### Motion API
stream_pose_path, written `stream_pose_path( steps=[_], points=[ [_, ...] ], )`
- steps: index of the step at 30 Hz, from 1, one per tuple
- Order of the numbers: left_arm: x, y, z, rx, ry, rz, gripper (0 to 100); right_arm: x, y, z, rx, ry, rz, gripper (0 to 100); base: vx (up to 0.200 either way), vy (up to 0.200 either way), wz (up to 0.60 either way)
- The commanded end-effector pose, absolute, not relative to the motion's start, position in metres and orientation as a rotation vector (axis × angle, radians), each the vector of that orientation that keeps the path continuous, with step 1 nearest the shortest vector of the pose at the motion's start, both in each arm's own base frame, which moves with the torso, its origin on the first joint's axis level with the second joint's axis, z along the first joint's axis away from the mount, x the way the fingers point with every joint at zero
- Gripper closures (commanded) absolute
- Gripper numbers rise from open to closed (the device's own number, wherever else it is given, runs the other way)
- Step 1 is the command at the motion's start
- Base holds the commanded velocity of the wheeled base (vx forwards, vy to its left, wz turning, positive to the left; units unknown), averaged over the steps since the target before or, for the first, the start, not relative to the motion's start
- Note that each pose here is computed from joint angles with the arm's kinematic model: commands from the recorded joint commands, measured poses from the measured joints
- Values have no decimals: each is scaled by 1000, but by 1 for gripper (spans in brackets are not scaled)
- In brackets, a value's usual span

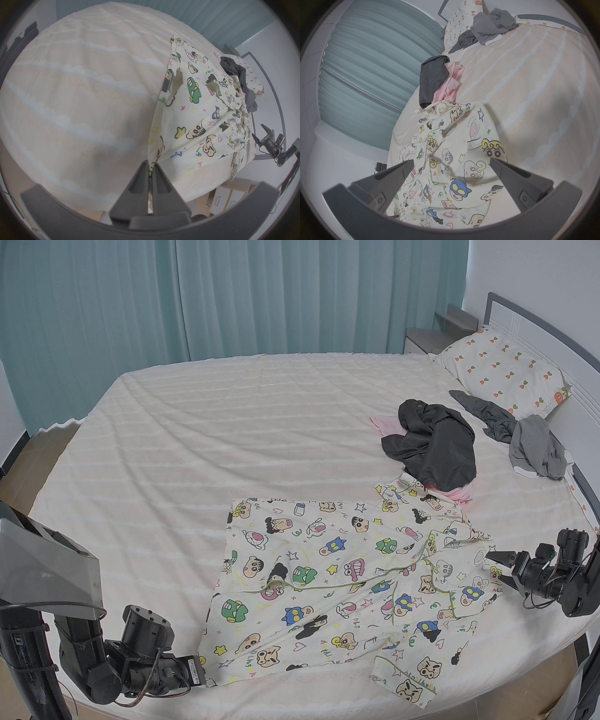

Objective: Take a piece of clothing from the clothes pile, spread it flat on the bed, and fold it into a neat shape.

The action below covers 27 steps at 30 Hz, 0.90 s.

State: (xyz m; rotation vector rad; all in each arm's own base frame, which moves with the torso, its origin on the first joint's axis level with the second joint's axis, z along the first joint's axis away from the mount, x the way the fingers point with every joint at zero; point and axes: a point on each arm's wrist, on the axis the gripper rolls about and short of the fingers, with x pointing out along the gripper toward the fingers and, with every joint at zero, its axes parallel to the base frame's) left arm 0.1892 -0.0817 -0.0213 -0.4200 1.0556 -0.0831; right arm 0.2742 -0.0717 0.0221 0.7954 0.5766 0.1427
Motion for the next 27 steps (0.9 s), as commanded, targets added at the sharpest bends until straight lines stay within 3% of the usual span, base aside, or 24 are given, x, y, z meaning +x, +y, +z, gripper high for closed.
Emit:
stream_pose_path(
  steps=[1, 13, 14, 20, 27],
  points=[
    [177, -75, -18, -420, 1080, -69, 100, 270, -70, 23, 795, 582, 146, 0, 0, 0, 0],
    [171, -72, -19, -435, 1108, -71, 100, 265, -69, 25, 792, 586, 146, 0, 0, 0, 0],
    [172, -72, -19, -440, 1111, -77, 0, 264, -69, 25, 795, 589, 145, 0, 0, 0, 0],
    [176, -73, -17, -491, 1087, -64, 0, 261, -64, 24, 795, 603, 155, 0, 0, 0, 0],
    [178, -67, 8, -637, 946, -55, 0, 257, -56, 22, 792, 630, 170, 0, 0, 0, 0]
  ],
)
